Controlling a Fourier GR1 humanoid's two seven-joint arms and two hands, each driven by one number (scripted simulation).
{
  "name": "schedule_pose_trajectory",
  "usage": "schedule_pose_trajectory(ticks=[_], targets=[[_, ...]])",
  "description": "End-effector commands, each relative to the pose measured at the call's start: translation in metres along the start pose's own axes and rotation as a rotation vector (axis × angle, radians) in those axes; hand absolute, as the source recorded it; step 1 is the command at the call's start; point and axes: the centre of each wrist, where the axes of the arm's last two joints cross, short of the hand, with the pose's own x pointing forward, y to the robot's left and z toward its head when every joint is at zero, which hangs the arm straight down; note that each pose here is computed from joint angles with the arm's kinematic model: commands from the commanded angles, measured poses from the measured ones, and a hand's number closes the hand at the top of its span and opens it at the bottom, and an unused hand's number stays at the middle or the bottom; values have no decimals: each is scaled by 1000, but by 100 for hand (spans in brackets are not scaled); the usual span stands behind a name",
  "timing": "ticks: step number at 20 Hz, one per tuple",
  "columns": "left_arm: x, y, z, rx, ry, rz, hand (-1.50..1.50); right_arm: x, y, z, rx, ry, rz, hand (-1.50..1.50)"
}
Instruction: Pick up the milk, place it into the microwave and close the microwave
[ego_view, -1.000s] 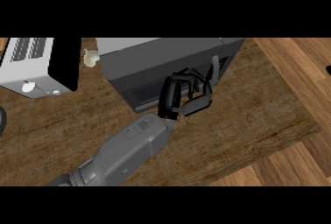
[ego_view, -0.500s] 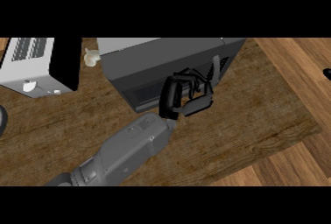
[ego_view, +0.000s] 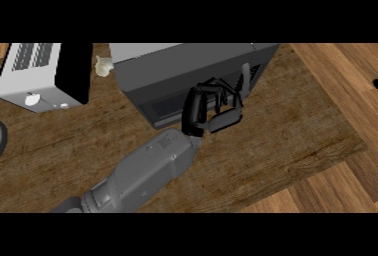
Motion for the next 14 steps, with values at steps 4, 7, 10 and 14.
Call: schedule_pose_trajectory(ticks=[4, 7, 10, 14], targets=[[2, 7, -20, 35, 20, -28, 150, 10, -5, -1, 28, 13, 8, -150], [4, 3, -20, -12, -11, -7, 150, 7, -4, -1, 38, 1, -19, -150], [-3, 8, -20, -24, 20, -98, 150, 12, -2, -9, 70, -24, -21, -150], [-10, 13, -17, 17, 60, -162, 150, 8, 1, -9, 100, -35, -62, -150]])
